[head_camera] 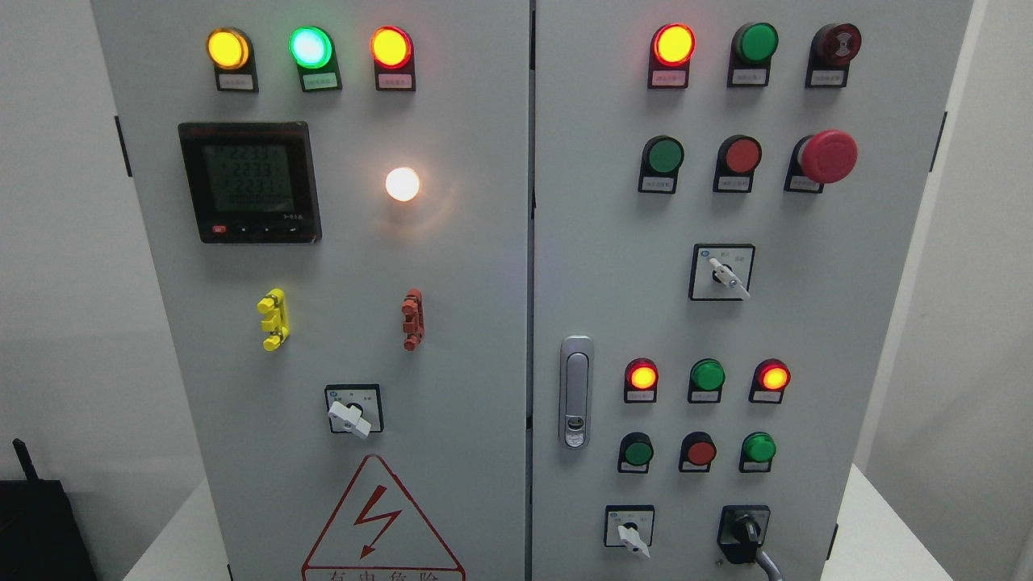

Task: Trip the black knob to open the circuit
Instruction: 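Grip the black rotary knob with the right hand and twist it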

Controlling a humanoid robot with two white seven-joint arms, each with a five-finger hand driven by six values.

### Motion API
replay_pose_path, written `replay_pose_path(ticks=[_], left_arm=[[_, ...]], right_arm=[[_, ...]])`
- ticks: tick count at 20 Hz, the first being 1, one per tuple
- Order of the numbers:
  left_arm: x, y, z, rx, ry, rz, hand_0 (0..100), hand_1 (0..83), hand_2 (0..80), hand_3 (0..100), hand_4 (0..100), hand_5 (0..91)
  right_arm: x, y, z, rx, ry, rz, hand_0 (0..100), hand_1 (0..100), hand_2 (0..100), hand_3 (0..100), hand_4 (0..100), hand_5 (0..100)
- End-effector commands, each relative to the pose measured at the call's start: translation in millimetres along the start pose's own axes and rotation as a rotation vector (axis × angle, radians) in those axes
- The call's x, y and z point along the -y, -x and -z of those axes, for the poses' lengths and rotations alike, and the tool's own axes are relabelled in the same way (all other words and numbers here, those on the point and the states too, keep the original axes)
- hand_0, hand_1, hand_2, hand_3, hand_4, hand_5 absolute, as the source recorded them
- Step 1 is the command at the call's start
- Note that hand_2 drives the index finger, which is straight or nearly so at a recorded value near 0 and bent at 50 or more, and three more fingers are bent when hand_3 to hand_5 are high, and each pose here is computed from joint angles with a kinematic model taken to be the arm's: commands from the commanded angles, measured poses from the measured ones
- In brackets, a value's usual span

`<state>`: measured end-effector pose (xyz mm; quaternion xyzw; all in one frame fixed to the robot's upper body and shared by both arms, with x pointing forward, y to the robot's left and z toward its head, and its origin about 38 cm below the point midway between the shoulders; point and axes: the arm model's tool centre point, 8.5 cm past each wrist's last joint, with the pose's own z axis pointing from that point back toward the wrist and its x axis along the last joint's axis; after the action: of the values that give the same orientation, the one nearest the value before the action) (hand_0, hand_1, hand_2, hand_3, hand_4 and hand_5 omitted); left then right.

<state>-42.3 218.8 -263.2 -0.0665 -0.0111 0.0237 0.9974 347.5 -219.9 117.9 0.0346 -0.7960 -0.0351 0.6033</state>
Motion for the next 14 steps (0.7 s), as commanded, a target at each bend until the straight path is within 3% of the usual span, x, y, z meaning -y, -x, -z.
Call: replay_pose_path(ticks=[1, 14], left_arm=[[0.1, 0.2, 0.0, -0.003, 0.001, 0.023, 12, 38.9, 0.0, 0, 0, 0.0], [0.1, 0.3, 0.0, -0.004, 0.001, 0.023, 12, 38.9, 0.0, 0, 0, 0.0]], right_arm=[[-12.3, 1.4, -0.3, -0.004, -0.035, 0.011, 0, 0, 0, 100, 100, 100], [-12.6, -0.9, 1.9, 0.005, -0.034, 0.012, 0, 0, 0, 100, 100, 100]])
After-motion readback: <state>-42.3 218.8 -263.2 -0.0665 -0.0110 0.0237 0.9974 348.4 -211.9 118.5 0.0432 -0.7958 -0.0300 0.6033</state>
